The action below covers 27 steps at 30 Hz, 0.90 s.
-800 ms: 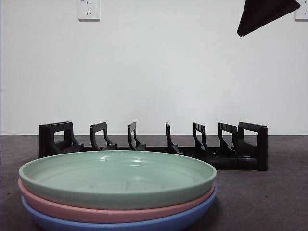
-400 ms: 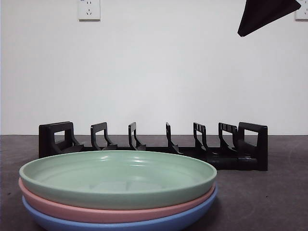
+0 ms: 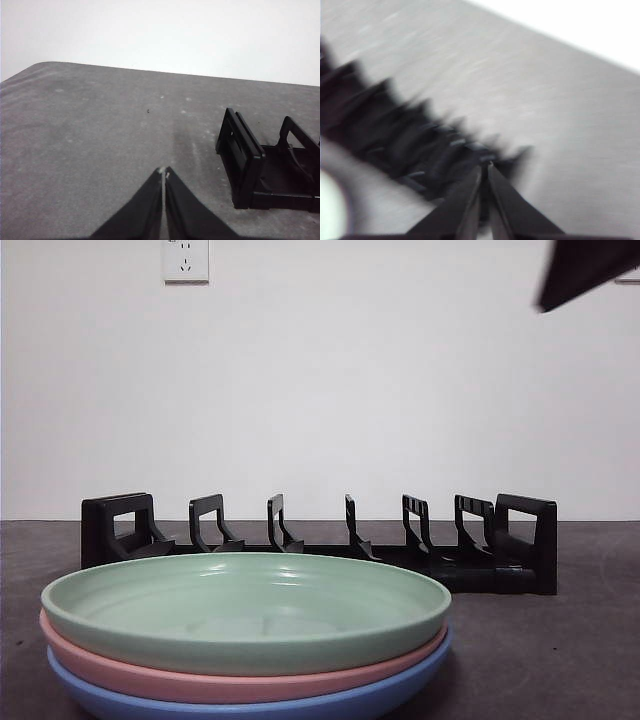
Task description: Place the plate
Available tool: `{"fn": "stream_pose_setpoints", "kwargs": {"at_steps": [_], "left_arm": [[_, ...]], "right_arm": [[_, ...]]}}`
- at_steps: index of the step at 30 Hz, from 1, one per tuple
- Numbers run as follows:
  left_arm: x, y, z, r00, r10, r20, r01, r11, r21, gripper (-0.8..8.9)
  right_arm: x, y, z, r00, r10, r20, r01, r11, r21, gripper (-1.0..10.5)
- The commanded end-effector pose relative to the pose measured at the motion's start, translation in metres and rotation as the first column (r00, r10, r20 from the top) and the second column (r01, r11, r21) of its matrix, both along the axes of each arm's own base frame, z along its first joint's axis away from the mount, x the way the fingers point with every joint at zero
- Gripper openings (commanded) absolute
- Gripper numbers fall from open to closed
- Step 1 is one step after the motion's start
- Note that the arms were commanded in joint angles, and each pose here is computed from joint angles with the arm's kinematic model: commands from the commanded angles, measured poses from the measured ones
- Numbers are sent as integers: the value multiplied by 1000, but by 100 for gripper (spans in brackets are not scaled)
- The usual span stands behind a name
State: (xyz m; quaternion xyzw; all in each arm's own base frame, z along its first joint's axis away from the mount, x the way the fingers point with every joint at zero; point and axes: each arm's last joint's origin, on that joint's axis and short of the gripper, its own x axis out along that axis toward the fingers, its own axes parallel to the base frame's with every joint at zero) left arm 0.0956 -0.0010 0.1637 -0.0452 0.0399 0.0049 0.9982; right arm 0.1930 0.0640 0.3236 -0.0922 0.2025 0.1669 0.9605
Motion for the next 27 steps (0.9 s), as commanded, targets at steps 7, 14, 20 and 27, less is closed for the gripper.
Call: {"fn": "stream_pose_setpoints", "kwargs": {"at_steps": [7,14,20,27], "left_arm": [[1,0,-5,1000,-1,-6,1,1000,0,7],[1,0,-5,1000,-1,-6,1,1000,0,7],[1,0,-5,1000,-1,-6,1,1000,-1,7],[1,0,-5,1000,-1,-6,1,1000,0,7]], "right_arm": [[-77,-59,-101,899,-372,230,344,926,154,21],[-94,-66,-162,862,-448,237,402,889,218,21],[-97,-66,-171,866,-449,221,406,889,212,21],[-97,-66,-171,865,-451,220,407,886,221,21]]}}
